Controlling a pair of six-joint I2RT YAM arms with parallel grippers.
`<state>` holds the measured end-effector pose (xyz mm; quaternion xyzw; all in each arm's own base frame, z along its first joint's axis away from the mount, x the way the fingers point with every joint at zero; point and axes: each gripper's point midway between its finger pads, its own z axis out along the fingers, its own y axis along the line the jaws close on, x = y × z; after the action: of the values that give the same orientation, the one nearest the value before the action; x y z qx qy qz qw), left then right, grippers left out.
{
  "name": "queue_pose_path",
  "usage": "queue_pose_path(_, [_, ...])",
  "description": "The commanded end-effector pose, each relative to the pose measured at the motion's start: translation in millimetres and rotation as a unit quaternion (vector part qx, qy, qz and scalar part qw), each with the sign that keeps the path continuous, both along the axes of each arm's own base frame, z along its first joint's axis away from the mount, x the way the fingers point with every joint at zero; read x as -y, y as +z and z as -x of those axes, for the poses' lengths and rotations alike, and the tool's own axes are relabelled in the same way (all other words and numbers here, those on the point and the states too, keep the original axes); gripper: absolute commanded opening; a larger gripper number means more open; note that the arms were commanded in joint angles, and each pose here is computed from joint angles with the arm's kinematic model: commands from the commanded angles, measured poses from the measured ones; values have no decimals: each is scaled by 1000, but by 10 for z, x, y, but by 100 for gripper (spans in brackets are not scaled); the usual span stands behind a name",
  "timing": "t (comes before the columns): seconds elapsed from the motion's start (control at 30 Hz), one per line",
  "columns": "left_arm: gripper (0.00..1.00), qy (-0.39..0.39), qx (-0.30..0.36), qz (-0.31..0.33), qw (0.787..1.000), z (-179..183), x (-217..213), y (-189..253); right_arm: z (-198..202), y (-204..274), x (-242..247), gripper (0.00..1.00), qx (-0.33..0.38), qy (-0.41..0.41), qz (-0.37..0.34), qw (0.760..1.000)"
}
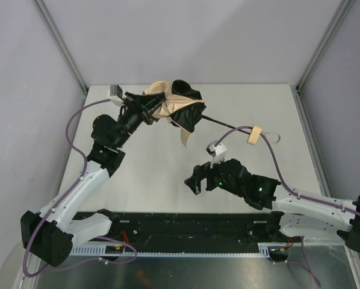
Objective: Put away the umbrella
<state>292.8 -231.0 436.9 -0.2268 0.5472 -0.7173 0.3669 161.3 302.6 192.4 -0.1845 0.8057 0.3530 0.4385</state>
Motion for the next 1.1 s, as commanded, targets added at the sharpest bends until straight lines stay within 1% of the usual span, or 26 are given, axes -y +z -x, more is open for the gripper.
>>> queue_pose_path(0.0, [0, 19, 141, 76, 987, 292, -268, 851, 2, -175, 250, 99, -30, -27, 31, 999])
queue_pose_path(0.07, [0, 27, 144, 74, 986, 278, -287, 852, 47, -100, 252, 99, -7, -3, 35, 999])
queue_pose_path(0.17, [0, 26, 146, 66, 987, 257, -260, 821, 166, 228, 136, 99, 27, 60, -3, 998])
queue_pose_path(0.33, [0, -1, 141, 38, 989, 312, -139, 606, -22, 917, 110, 99, 61, 70, -74, 993])
queue_pose_path(0.43, [0, 9, 138, 23, 990, 312, -156, 468, -1, 1267, 11, 99, 89, 128, -115, 981])
queue_pose_path(0.5, [0, 26, 138, 13, 990, 247, -196, 408, 169, 1447, -85, 99, 115, 193, -130, 966])
queue_pose_path(0.53, [0, 30, 139, 7, 990, 202, -208, 401, 239, 1532, -108, 99, 128, 212, -135, 960])
queue_pose_path(0.63, [0, 37, 148, -2, 988, 52, -235, 467, 325, 1709, -60, 99, 146, 208, -144, 957])
queue_pose_path(0.67, [0, 40, 154, -4, 987, 7, -245, 520, 309, 1751, -1, 99, 143, 189, -148, 960])
queue_pose_path(0.8, [0, 54, 174, -8, 983, -150, -315, 727, 124, 1882, 456, 99, 126, 57, -154, 978])
queue_pose_path(0.87, [0, 57, 174, 2, 983, -224, -359, 806, 12, 1886, 731, 99, 108, -22, -162, 981])
queue_pose_path(0.93, [0, 59, 174, 16, 983, -273, -412, 892, -127, 1758, 996, 99, 65, -113, -165, 978])
queue_pose_path(0.97, [0, 59, 176, 22, 982, -289, -438, 940, -223, 1622, 1161, 99, 27, -177, -165, 970])
queue_pose_path(1.0, [0, 59, 180, 29, 982, -290, -458, 997, -320, 1445, 1347, 99, -18, -252, -169, 953])
queue_pose_path(1.03, [0, 58, 185, 36, 980, -285, -475, 1055, -377, 1275, 1481, 99, -58, -308, -175, 933])
queue_pose_path(1.07, [0, 56, 193, 42, 979, -266, -487, 1114, -421, 1171, 1544, 99, -84, -335, -184, 920])
